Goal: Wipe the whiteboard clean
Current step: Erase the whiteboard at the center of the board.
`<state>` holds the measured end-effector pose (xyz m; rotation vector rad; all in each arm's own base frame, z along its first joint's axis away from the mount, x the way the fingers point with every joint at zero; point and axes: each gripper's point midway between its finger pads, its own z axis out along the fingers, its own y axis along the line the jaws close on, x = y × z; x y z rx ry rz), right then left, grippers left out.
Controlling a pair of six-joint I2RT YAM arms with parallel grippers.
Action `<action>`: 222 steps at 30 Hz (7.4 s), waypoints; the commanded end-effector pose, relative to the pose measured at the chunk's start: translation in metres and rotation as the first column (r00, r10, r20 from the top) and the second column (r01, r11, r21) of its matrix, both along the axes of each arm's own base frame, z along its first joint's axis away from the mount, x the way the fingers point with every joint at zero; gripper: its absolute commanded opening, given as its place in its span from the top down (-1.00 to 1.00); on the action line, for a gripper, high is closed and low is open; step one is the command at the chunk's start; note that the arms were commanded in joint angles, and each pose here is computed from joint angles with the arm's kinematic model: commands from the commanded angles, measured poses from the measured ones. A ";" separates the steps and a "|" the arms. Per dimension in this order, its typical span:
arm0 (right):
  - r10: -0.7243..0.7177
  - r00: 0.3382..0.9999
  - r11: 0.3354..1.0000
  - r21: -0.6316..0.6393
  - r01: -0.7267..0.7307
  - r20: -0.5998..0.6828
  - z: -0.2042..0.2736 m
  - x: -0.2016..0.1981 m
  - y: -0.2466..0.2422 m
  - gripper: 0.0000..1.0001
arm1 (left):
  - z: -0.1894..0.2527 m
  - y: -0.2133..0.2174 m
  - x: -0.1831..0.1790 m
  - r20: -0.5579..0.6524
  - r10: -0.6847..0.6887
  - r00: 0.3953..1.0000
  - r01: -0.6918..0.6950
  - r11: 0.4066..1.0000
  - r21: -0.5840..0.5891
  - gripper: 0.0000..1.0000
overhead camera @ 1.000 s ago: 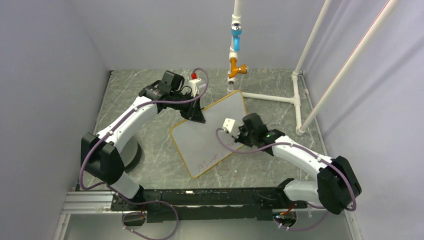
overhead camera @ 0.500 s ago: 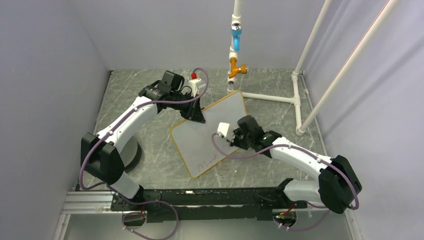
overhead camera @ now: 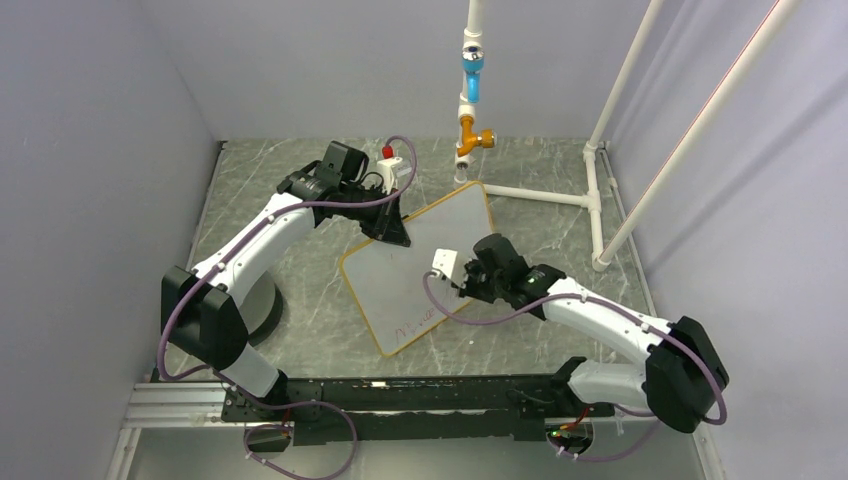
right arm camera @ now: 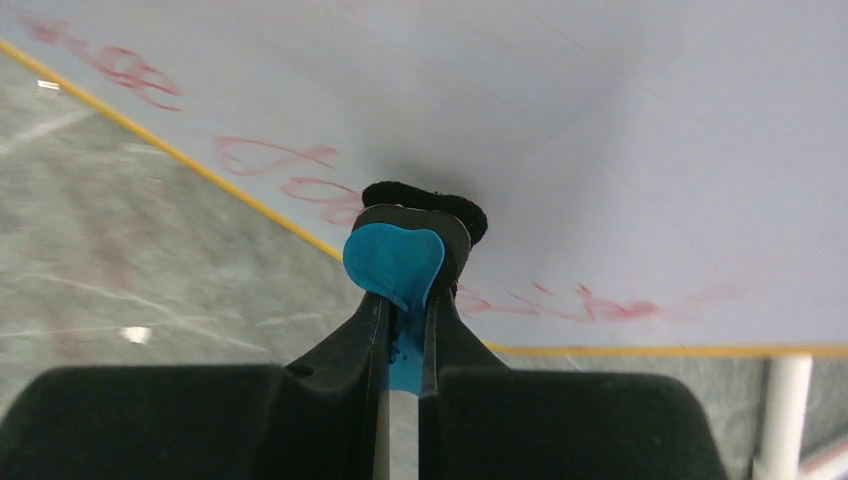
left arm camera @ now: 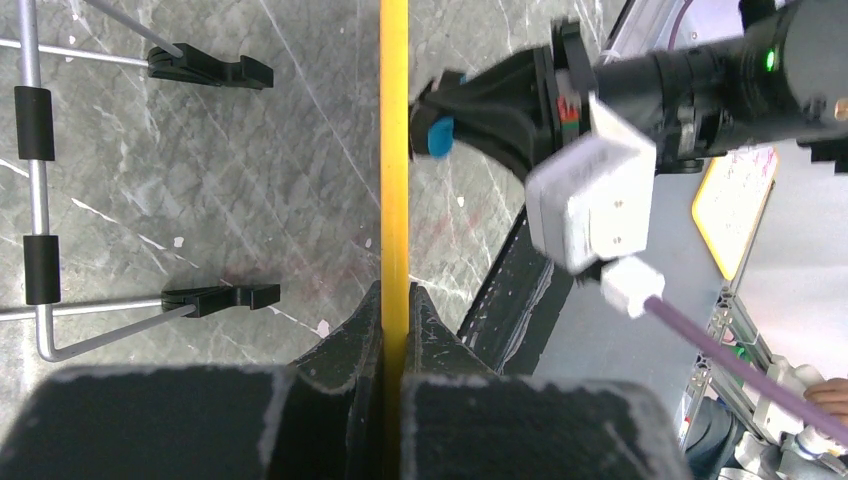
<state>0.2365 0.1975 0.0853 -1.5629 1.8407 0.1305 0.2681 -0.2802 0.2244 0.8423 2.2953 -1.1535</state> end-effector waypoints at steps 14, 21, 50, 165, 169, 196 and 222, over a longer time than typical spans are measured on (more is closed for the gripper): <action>-0.110 0.993 0.992 0.068 0.108 0.036 0.022 0.023 -0.007 1.00 | 0.043 -0.008 -0.015 0.064 -0.056 0.996 0.064 0.991 -0.121 1.00; -0.315 0.943 0.949 0.052 0.311 0.109 0.034 0.078 -0.069 1.00 | 0.045 -0.008 -0.016 0.070 -0.055 0.996 0.064 0.990 -0.124 1.00; -0.339 0.934 0.941 0.025 0.338 0.113 0.023 0.069 -0.061 1.00 | 0.046 -0.007 -0.016 0.075 -0.055 0.996 0.064 0.990 -0.126 1.00; -0.415 0.908 0.892 0.167 0.420 -0.064 0.029 0.075 -0.044 1.00 | 0.042 -0.006 -0.022 0.060 -0.039 0.997 0.046 0.990 -0.134 1.00; -0.374 0.920 0.881 0.267 0.391 -0.116 0.040 0.069 -0.027 1.00 | 0.029 -0.002 -0.019 0.008 0.023 1.000 -0.022 0.993 -0.114 1.00; -0.356 0.716 0.774 0.240 0.586 -0.600 0.002 0.045 0.016 1.00 | 0.014 0.016 -0.020 -0.060 0.171 0.983 -0.179 0.973 -0.147 1.00; -0.289 0.754 0.750 0.350 0.562 -0.590 0.029 0.042 0.037 1.00 | 0.014 0.012 -0.022 -0.064 0.125 0.990 -0.134 0.978 -0.159 1.00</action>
